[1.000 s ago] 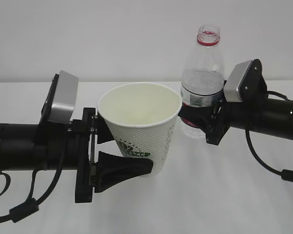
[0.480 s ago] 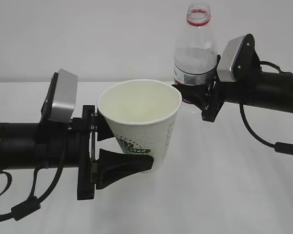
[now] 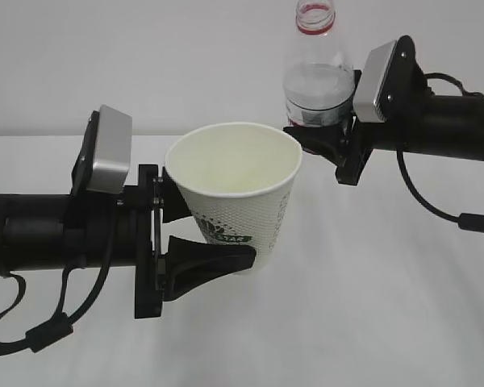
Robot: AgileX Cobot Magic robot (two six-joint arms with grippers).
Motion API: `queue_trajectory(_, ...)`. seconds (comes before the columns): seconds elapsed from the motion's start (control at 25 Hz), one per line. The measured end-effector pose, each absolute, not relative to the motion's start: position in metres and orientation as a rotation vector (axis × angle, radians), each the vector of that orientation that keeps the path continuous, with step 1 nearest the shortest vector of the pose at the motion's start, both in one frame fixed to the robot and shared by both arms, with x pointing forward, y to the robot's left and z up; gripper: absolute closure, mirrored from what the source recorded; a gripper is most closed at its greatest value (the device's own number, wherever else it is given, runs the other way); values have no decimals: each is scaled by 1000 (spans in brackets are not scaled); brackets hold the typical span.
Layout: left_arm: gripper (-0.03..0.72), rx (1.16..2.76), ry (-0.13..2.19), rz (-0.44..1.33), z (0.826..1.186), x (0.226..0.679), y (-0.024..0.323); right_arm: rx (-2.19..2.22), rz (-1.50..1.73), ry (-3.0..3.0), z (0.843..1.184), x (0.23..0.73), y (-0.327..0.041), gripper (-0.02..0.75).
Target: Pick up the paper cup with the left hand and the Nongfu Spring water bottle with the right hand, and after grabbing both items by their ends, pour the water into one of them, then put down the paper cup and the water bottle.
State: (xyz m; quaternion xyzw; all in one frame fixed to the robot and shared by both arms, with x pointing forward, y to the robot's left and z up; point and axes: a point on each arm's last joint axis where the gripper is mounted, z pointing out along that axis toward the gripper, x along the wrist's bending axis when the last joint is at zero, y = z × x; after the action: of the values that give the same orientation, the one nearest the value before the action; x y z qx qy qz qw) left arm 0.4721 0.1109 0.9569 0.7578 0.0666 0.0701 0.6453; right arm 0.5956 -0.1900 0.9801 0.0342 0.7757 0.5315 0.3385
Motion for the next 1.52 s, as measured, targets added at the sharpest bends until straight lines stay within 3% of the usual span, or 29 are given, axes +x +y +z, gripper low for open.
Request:
queue_trajectory(0.44,157,1718,163,169,958,474,111,-47,1324,1953,1016,593,-190,288)
queue_trajectory(1.52,157,1701,114,135,959,467,106,-350,1149,1864,1017,590,-180,288)
